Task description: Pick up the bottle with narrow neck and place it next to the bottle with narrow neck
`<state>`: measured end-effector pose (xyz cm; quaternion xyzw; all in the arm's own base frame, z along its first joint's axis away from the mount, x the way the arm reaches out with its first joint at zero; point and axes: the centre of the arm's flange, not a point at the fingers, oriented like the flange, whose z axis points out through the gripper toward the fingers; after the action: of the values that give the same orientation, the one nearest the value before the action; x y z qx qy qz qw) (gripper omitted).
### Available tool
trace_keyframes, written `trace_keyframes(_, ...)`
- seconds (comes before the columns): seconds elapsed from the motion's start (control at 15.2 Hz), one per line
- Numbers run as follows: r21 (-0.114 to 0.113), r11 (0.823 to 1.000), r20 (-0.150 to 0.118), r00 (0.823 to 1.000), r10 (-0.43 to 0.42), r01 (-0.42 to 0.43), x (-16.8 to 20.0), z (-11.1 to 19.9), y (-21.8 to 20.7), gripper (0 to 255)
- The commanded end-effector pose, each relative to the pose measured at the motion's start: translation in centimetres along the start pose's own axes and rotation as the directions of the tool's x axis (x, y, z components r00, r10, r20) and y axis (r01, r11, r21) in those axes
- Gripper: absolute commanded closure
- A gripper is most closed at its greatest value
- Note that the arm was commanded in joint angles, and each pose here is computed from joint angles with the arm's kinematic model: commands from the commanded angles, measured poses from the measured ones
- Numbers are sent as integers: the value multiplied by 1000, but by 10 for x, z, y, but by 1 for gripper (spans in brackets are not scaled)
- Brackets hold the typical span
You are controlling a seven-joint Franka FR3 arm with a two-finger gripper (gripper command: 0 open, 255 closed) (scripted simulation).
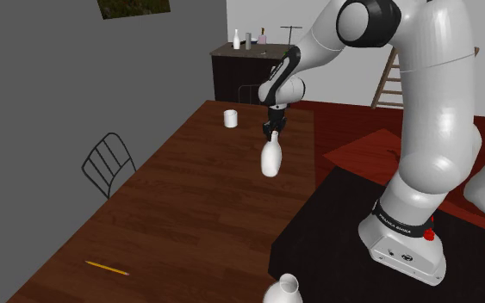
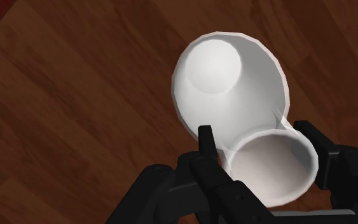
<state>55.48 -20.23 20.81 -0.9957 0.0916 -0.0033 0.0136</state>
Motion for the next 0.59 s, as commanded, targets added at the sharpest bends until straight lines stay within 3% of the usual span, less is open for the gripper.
trace_keyframes(0.0, 0, 1000, 1, 1000, 0, 0, 0, -5, 0, 255)
trace_keyframes(0.53, 0, 1000, 1, 1000, 0, 0, 0, -47, -1, 255)
